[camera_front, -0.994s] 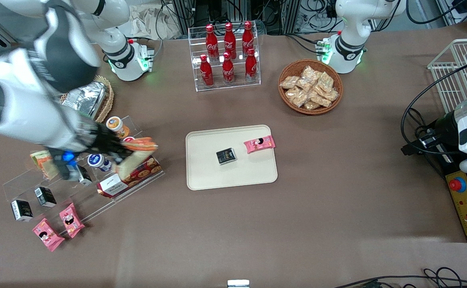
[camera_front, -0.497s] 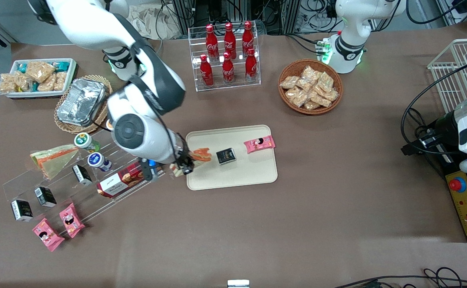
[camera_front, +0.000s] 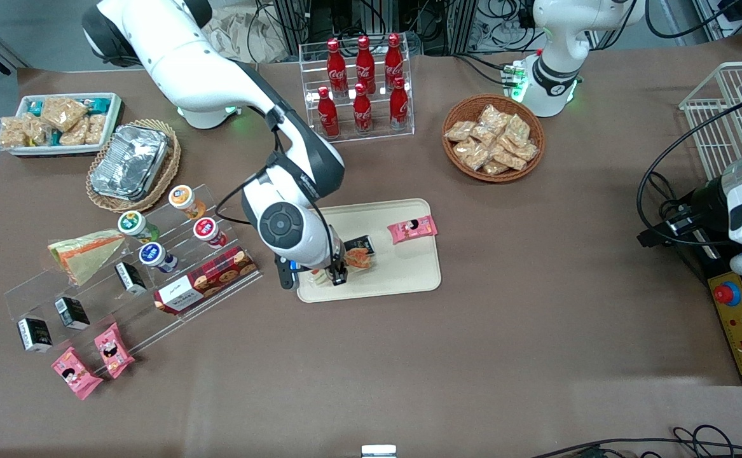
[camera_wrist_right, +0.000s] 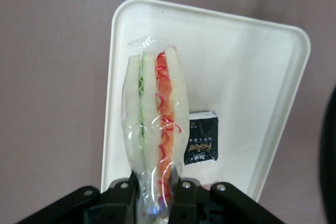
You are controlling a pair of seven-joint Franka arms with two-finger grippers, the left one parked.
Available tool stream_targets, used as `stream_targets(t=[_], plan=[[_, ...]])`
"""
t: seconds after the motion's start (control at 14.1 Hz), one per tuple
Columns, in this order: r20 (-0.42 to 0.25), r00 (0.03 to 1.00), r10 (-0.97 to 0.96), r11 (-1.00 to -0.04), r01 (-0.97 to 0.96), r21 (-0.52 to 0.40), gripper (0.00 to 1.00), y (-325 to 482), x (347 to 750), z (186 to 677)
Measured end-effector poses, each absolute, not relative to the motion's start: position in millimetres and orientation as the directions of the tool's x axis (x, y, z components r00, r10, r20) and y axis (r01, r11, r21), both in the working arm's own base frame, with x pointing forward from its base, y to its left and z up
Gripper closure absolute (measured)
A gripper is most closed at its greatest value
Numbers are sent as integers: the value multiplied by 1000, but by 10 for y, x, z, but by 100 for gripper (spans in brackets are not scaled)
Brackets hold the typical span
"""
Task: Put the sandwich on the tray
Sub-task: 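Lower the held sandwich onto the tray beside the black box, then open the right gripper and withdraw it from the tray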
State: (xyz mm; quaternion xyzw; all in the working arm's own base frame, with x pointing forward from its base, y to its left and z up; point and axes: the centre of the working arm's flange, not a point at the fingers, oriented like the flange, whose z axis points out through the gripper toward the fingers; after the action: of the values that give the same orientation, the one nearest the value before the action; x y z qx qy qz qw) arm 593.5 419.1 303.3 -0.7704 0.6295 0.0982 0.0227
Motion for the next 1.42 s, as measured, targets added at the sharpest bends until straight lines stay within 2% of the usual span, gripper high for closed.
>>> stream_targets(t=[0.78, 0.92, 1.21, 1.42], plan=[[-187, 89, -978, -98, -995, 37, 81, 4376, 5946, 2422], [-192, 90, -977, -96, -995, 20, 77, 4394, 5954, 2420], [-168, 126, -978, -123, -992, -33, 41, 4395, 5997, 2445], [-180, 134, -975, -124, -990, -66, 13, 4421, 6041, 2644]])
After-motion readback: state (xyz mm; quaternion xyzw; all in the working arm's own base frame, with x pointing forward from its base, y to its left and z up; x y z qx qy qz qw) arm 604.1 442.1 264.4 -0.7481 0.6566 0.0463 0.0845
